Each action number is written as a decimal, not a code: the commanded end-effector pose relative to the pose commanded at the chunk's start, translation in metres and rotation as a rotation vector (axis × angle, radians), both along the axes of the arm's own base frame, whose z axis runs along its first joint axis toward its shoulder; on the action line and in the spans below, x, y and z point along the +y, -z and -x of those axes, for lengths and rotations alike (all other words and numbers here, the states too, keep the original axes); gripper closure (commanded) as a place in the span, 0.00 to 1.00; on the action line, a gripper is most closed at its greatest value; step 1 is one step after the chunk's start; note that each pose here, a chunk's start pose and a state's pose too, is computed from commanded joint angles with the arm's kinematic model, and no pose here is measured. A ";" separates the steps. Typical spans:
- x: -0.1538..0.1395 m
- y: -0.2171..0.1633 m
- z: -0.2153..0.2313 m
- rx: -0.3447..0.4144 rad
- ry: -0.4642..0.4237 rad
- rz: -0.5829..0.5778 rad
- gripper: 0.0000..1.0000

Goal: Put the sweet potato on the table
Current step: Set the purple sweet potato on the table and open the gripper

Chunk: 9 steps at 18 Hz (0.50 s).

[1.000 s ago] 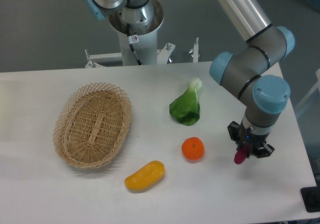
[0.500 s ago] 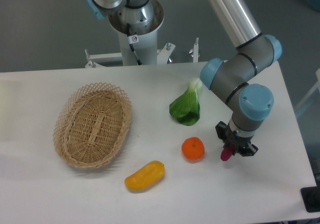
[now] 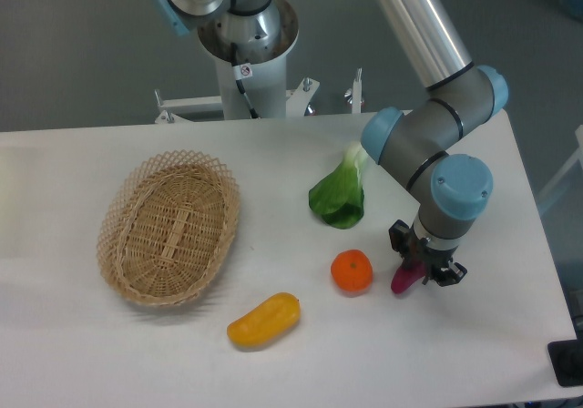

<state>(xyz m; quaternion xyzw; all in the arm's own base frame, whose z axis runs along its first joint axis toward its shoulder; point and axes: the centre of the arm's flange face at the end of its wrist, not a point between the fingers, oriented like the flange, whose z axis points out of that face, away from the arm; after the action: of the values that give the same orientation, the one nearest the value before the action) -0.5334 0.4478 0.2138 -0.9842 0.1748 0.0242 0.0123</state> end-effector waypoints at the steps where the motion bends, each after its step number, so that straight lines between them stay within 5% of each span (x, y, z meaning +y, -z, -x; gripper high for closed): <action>1: 0.000 0.000 0.000 0.003 0.000 -0.001 0.21; 6: 0.005 -0.021 0.008 0.039 0.002 -0.021 0.00; 9: 0.006 -0.040 0.018 0.069 0.017 -0.041 0.00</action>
<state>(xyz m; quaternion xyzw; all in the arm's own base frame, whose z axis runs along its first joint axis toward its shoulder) -0.5517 0.4536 0.2542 -0.9808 0.1830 0.0615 0.0264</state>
